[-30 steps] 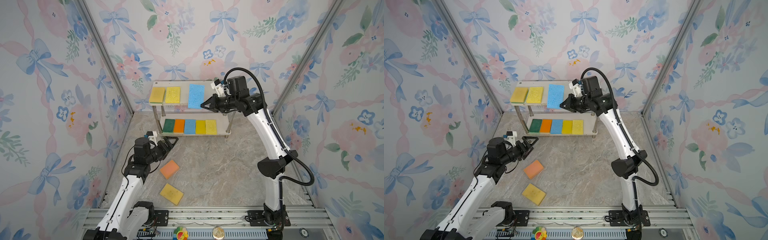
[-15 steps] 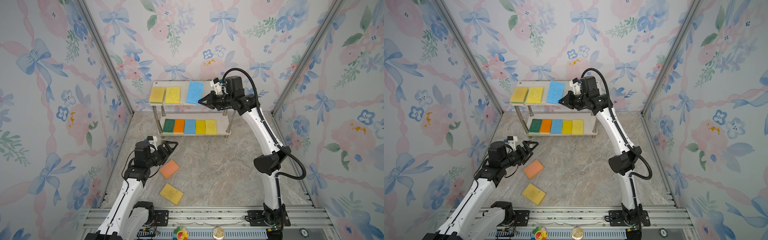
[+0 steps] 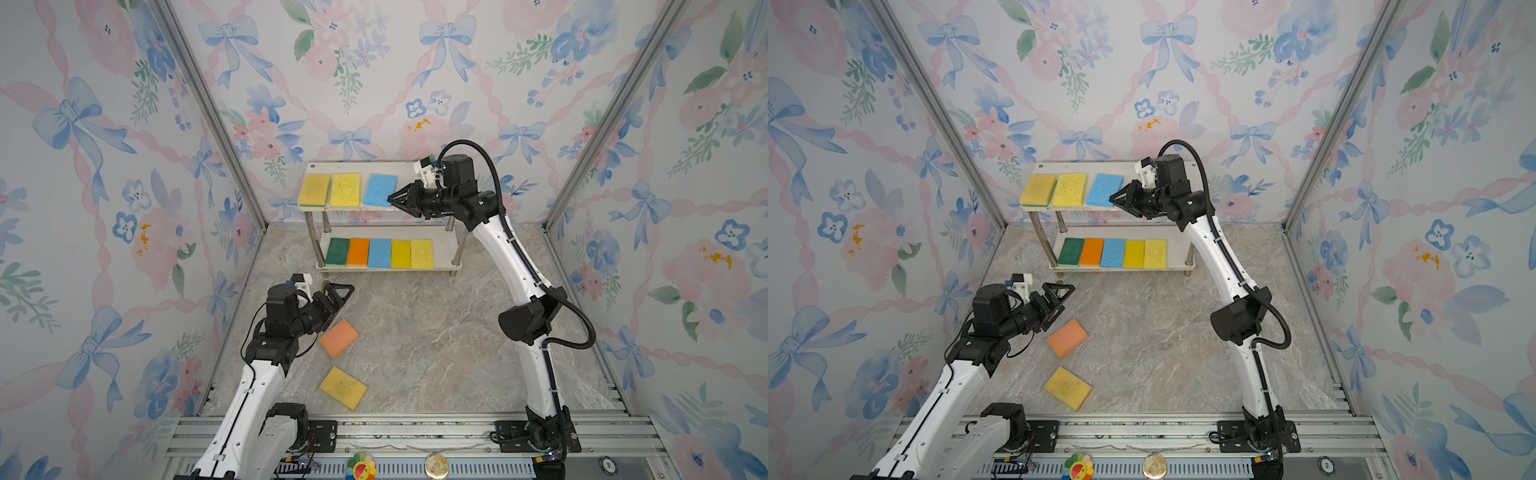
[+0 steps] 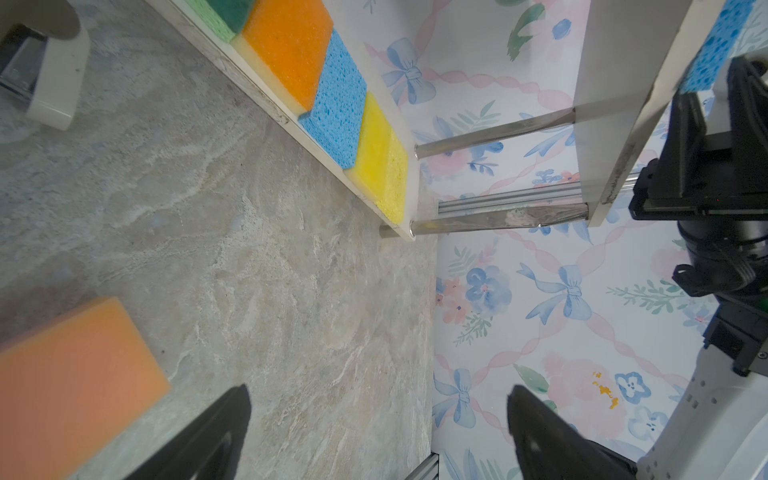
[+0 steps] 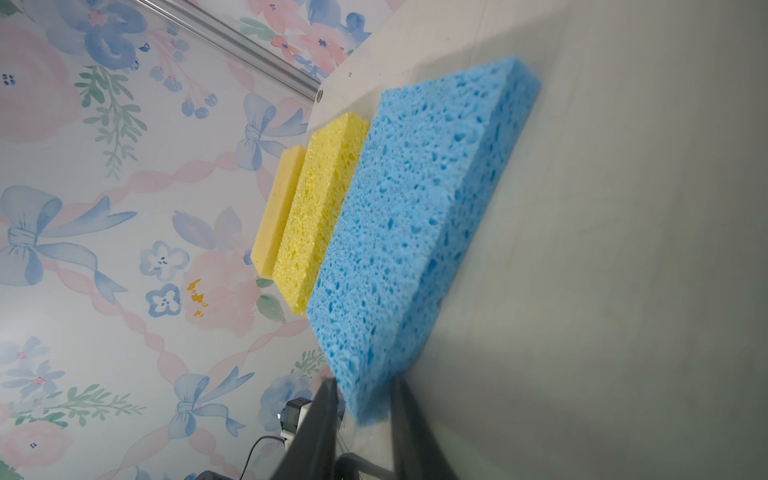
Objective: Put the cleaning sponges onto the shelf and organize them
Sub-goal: 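Raise the blue sponge onto the top shelf while the left gripper draws back, then release the blue sponge on the top shelf while the left gripper reaches over it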
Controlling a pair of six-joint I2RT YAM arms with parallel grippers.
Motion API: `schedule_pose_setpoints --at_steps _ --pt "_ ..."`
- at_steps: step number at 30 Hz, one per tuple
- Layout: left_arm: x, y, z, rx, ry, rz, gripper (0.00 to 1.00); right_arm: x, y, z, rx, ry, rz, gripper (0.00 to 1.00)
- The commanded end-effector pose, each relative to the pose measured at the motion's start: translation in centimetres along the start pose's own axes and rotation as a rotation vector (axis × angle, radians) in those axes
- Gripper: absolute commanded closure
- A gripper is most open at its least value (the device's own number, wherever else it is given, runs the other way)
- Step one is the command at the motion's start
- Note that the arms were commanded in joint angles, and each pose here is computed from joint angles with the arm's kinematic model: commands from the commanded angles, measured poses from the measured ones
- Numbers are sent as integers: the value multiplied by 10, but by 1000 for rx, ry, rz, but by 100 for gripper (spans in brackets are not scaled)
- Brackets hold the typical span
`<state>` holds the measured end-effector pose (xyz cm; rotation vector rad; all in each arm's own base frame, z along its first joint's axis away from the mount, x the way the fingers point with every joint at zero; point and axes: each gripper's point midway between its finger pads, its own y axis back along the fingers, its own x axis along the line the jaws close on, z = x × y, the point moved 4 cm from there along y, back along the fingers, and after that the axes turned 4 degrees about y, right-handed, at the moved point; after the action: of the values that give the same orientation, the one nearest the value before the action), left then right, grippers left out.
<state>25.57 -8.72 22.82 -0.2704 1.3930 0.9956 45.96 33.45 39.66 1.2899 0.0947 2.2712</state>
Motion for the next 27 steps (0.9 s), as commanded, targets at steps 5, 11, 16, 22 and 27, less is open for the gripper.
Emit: schedule_pose_setpoints --at_steps 5,11,16,22,27 --pt "-26 2 7 29 -75 -53 2 8 18 4 -8 28 4 55" --pt "-97 7 7 79 -161 -180 2 26 71 -13 3 121 -68 44" --pt "-178 -7 3 103 -251 -275 2 9 131 -28 -39 128 -169 40" --pt "-247 -33 34 83 -280 -351 3 -23 183 -50 -98 14 -219 39" --pt "-282 -76 56 112 -284 -388 2 -26 195 -72 -79 0 -236 39"
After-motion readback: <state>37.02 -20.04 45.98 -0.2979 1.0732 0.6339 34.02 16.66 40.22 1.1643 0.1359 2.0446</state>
